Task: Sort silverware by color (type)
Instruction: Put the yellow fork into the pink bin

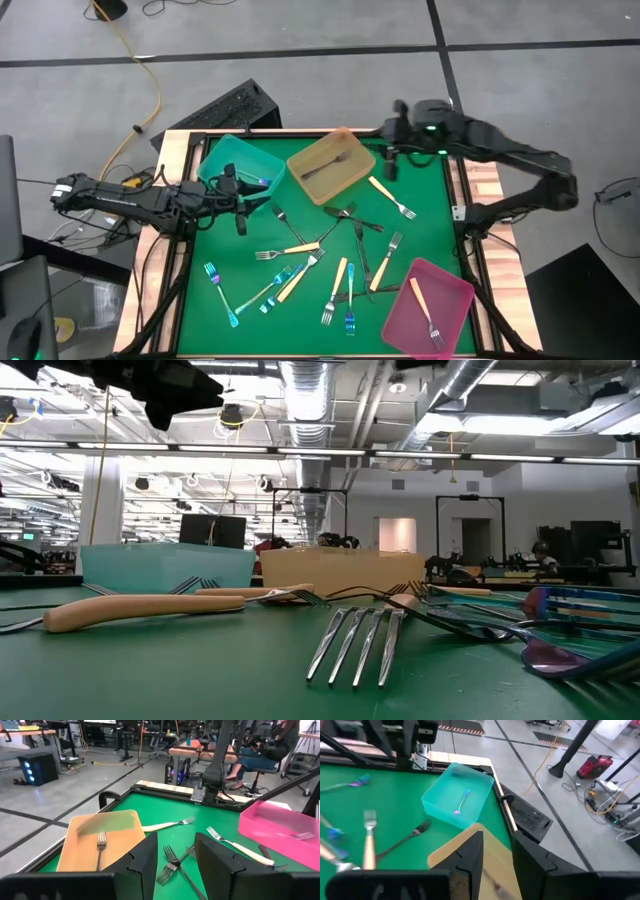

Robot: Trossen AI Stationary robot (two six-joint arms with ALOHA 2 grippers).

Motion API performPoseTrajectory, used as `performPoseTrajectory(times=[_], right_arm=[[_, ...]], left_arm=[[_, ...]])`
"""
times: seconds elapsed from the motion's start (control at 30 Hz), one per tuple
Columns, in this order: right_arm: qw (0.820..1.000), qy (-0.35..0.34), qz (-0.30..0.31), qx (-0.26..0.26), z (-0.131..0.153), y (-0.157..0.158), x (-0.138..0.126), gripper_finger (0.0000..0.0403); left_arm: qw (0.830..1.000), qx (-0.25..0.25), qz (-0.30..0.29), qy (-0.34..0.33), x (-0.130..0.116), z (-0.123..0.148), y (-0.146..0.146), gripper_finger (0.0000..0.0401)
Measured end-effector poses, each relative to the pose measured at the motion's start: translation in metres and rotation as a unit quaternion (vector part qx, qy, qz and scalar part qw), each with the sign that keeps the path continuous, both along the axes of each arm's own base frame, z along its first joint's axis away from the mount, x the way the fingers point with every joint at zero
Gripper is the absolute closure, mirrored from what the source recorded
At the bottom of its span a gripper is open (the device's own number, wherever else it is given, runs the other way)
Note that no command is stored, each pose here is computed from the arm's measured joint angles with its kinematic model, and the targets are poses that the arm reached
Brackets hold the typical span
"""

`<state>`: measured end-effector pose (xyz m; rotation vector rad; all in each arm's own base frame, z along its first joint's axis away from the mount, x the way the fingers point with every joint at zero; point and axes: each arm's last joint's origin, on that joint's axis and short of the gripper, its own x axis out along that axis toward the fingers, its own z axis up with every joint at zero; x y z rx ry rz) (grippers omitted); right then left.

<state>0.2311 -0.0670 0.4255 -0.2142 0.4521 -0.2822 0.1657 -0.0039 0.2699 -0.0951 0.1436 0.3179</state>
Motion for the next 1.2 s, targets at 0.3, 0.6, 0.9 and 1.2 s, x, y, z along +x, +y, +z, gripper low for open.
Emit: performPoseTrajectory(times=[0.3, 0.6, 0.9, 1.2], right_arm=[[0.993, -0.008, 0.057, 0.101, -0.008, 0.042, -0.061, 0.0280], [0.973, -0.059, 0.122, 0.184, -0.096, 0.082, -0.057, 0.0280], [0.974, 0.031, -0.110, 0.196, -0.176, 0.079, -0.045, 0.0280], [0.960, 0.117, -0.167, 0.194, -0.202, 0.072, -0.034, 0.0276]], left_arm=[[1.000, -0.030, 0.005, 0.001, 0.000, -0.002, 0.000, 0.0287], [0.999, -0.031, 0.005, 0.001, 0.000, -0.002, 0.000, 0.0287], [0.999, -0.039, 0.007, -0.001, 0.000, -0.002, 0.000, 0.0287], [0.999, -0.039, 0.007, 0.008, 0.001, -0.004, 0.000, 0.0287]])
